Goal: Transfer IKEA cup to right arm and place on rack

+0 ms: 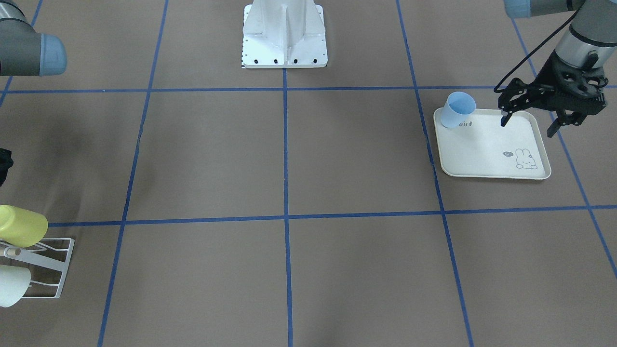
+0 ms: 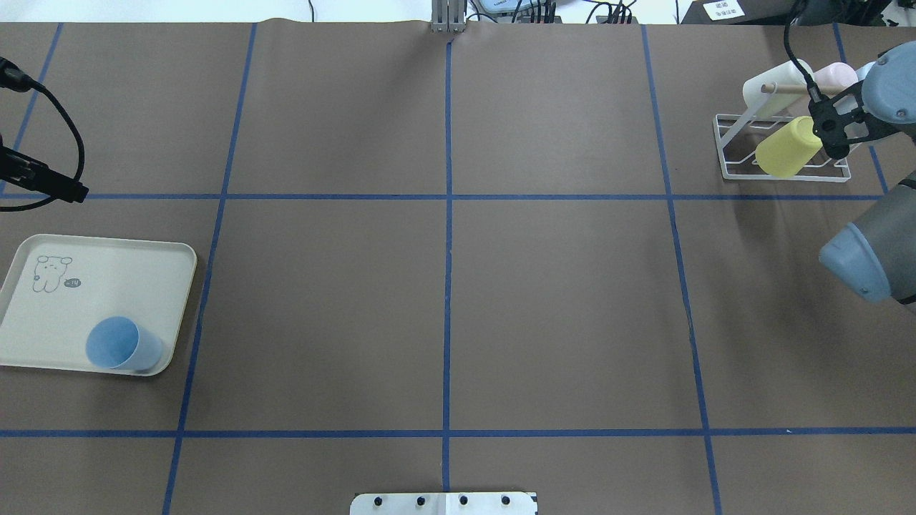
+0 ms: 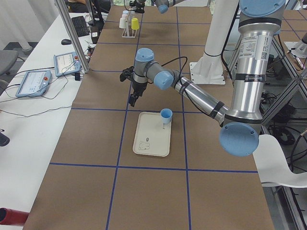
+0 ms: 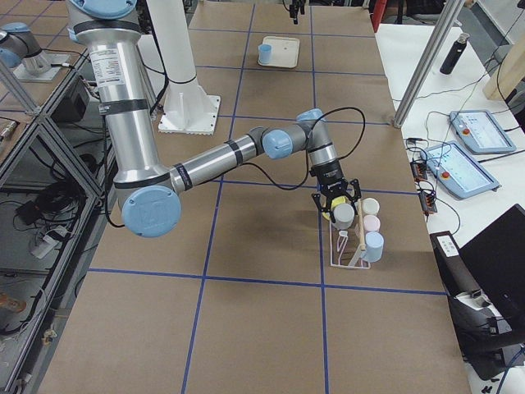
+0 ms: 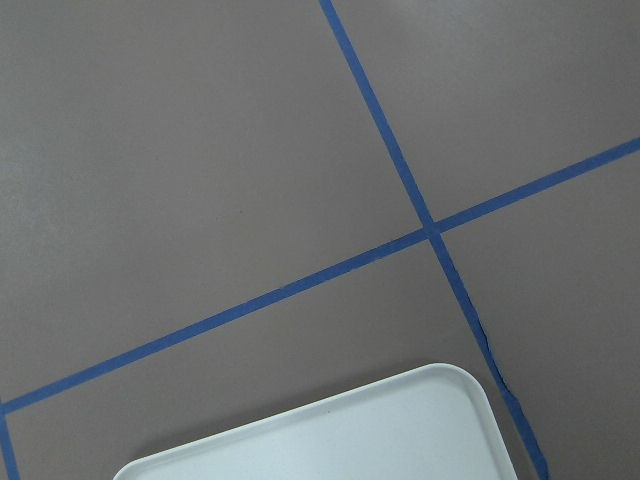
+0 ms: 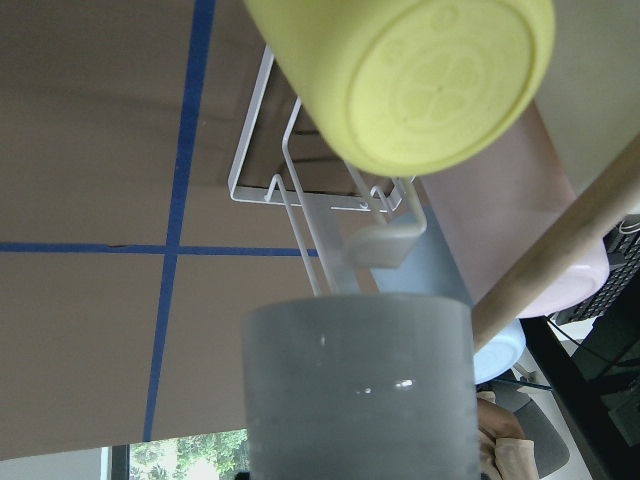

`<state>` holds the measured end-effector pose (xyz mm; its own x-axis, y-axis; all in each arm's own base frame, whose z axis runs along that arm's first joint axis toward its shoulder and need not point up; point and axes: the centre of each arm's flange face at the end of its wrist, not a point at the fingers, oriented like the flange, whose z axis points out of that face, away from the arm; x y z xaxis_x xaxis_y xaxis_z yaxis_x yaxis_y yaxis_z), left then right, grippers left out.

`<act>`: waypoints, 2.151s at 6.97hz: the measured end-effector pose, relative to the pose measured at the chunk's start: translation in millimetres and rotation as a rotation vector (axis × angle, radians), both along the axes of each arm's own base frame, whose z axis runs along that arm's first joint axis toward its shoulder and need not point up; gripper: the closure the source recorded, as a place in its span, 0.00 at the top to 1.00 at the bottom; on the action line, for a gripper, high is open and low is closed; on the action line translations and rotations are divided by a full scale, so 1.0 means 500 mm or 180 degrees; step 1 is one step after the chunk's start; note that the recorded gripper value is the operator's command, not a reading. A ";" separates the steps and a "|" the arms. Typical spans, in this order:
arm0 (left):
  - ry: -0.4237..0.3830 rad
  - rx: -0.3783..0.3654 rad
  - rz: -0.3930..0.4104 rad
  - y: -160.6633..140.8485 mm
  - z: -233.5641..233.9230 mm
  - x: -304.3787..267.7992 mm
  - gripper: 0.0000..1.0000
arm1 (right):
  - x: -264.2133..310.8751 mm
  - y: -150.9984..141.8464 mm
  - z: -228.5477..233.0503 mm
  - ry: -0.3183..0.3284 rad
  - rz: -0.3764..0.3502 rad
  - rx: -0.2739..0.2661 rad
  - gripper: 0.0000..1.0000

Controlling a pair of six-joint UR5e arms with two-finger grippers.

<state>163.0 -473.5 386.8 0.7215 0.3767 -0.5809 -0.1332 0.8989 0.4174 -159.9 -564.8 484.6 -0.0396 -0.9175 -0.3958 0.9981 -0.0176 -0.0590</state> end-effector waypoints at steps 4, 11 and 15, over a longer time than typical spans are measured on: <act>0.0003 0.0006 0.0002 0.000 -0.001 0.000 1.00 | -0.039 -0.001 -0.009 -0.0031 -0.0044 0.0023 0.45; 0.0039 -0.0081 -0.0078 0.000 -0.001 0.007 1.00 | -0.066 -0.004 0.032 0.0093 -0.0175 -0.0080 0.49; 0.0039 -0.0084 -0.0079 0.000 0.000 0.007 1.00 | -0.086 -0.021 0.037 0.0199 -0.0200 -0.0065 0.99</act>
<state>166.3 -473.4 386.6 0.7233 0.3432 -0.5992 -0.1057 0.9126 0.3951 -202.8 -575.1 503.2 -0.1215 -0.9202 -0.3720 0.9894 -0.0821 -0.1201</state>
